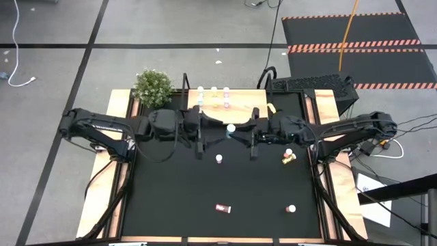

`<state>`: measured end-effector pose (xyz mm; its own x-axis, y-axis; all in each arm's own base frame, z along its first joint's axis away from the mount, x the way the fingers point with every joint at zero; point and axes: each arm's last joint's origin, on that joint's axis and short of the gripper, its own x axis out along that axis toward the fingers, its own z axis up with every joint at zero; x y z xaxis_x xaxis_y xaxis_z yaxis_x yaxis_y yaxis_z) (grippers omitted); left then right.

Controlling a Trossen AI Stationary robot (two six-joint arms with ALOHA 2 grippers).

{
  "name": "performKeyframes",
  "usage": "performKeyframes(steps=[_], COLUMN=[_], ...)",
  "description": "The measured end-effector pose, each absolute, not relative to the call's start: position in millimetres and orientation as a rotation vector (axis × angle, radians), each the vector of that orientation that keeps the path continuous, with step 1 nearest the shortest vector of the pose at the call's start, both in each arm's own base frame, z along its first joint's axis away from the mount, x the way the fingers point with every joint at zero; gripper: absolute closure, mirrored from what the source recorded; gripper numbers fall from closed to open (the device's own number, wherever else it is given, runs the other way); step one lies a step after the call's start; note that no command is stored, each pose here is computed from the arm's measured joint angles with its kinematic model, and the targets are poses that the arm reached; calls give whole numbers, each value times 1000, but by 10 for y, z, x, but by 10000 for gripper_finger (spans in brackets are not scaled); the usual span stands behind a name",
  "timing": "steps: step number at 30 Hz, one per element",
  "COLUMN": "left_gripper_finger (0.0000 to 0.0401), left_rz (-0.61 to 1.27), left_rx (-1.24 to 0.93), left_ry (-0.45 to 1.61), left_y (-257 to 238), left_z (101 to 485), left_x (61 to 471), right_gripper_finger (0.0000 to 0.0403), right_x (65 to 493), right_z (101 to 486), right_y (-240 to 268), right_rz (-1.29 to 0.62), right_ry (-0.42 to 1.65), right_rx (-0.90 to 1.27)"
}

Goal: Pick and place medicine bottles onto shelf by color
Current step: Put the blue pill bottle on the shelf

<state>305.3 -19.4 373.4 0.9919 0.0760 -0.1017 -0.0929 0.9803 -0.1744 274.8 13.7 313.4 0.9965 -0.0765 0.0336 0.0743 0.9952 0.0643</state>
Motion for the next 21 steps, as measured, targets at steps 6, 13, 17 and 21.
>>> performKeyframes(steps=[6,13,17,21], left_gripper_finger=[85,105,113,116], left_rz=[104,166,107,57], left_rx=[-70,-153,-178,-174], left_ry=[260,411,463,503], left_y=[-148,49,40,28], left_z=[3933,3911,3839,3773], left_x=[3225,3589,3756,3827], right_gripper_finger=[303,303,303,303], right_x=[2672,2646,2622,2608], right_z=[3018,2893,2831,2787], right_y=[134,134,132,131], right_rz=[-94,-97,-102,-108], right_ry=[139,267,337,382], right_rx=[51,43,59,74])
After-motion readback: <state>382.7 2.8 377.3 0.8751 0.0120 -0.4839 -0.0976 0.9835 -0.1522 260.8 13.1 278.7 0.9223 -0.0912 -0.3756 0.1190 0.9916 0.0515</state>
